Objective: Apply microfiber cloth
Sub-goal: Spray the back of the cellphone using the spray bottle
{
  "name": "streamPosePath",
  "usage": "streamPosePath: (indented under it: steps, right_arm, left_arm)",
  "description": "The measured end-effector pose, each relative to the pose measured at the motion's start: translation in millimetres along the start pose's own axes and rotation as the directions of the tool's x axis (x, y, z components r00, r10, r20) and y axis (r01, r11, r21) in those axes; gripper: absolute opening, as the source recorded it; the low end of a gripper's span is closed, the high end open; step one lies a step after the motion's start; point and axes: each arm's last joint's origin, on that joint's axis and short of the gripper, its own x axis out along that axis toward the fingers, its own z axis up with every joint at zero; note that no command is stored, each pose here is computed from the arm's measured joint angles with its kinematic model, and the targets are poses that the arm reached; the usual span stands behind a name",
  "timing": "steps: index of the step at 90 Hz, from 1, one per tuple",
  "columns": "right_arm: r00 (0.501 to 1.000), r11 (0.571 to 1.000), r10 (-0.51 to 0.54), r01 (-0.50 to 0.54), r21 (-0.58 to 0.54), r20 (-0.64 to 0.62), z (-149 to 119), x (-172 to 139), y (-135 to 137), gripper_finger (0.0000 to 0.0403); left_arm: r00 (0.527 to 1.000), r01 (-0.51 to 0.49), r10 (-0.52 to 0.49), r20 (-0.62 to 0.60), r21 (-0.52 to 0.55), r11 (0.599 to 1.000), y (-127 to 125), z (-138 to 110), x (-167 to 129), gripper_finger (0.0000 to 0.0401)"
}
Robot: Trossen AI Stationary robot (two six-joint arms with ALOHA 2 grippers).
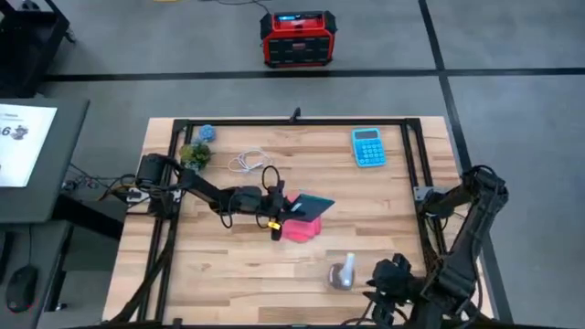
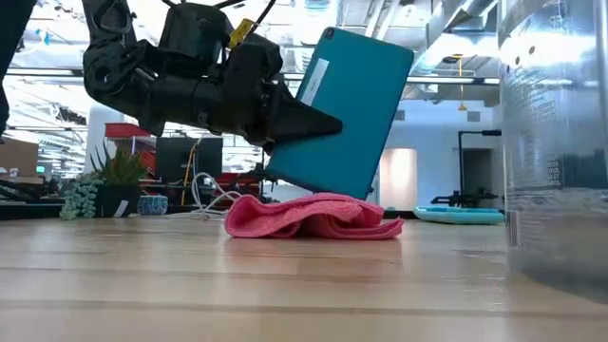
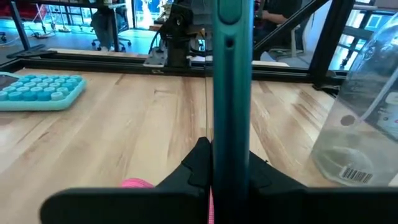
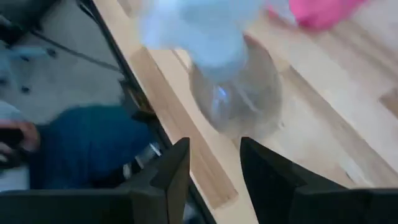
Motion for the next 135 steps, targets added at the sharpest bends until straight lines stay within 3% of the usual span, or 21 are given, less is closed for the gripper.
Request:
streamPosePath:
  steps: [10,39,61,88,113,135]
  right_arm:
    - [0.993,0.997,0.052,-0.045,-0.07,0.103,-5,5,10,0.0164]
    - [0.992,0.977,-0.011,0.038,-0.211,0.127,1,33,12,0.0259]
    - [0.993,0.966,-0.098,0.112,-0.231,0.071,8,39,2,0.0259]
    - [0.947,0.937,-0.32,0.32,-0.139,0.019,5,33,-24,0.0259]
    - [0.965,0.928,-0.208,0.247,-0.279,0.162,7,34,-12,0.0259]
    - [0.958,0.931,-0.223,0.265,-0.252,0.182,25,47,-12,0.0259]
  left_arm:
    - [1.0,0.0,0.0,0.0,0.0,1.0,0,0,0,0.0009]
    - [1.0,0.001,-0.001,-0.003,-0.002,1.0,0,0,0,0.0009]
    - [1.0,-0.001,0.001,-0.009,-0.004,1.0,0,-1,0,0.0009]
    - [1.0,-0.001,0.001,-0.018,-0.004,1.0,0,-2,0,0.0009]
    - [1.0,-0.001,0.001,-0.019,-0.004,1.0,0,-2,0,0.0009]
    - [1.0,-0.002,0.001,-0.018,-0.011,1.0,0,-2,0,0.0009]
